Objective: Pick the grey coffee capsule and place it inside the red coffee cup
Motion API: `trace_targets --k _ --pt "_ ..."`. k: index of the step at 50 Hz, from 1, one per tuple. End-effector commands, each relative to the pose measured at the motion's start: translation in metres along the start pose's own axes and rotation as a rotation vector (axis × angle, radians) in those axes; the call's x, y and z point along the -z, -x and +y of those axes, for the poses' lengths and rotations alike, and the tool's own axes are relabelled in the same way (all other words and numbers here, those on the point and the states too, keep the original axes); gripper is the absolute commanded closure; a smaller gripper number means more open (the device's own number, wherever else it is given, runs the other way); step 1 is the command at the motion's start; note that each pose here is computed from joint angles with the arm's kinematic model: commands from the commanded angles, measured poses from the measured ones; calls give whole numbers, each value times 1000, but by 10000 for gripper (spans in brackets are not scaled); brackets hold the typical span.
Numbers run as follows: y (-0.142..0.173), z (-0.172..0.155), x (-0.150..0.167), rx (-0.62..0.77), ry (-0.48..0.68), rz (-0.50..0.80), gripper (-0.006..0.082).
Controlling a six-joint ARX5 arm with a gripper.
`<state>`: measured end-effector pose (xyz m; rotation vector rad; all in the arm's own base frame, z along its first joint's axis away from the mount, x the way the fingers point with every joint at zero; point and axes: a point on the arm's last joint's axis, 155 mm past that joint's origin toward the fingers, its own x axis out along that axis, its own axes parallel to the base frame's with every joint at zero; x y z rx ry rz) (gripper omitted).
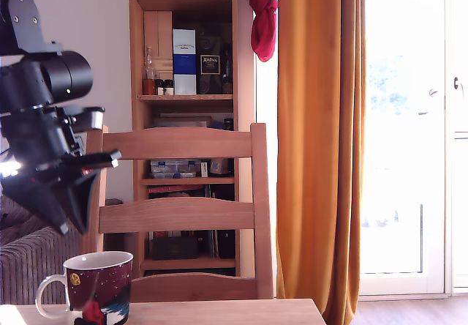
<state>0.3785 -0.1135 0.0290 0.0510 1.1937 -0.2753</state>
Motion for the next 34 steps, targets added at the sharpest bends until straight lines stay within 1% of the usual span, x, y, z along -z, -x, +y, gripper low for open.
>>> trace_targets --k 1,13,21,28,34 --pt "33 6 -22 -16 0 -107 788" --pt "106 32 -46 -132 21 -295 788" --pt "147 44 -55 -190 28 -413 788" --pt "167 46 -53 -207 16 -487 788" --pt "173 49 -43 -228 22 -533 788"
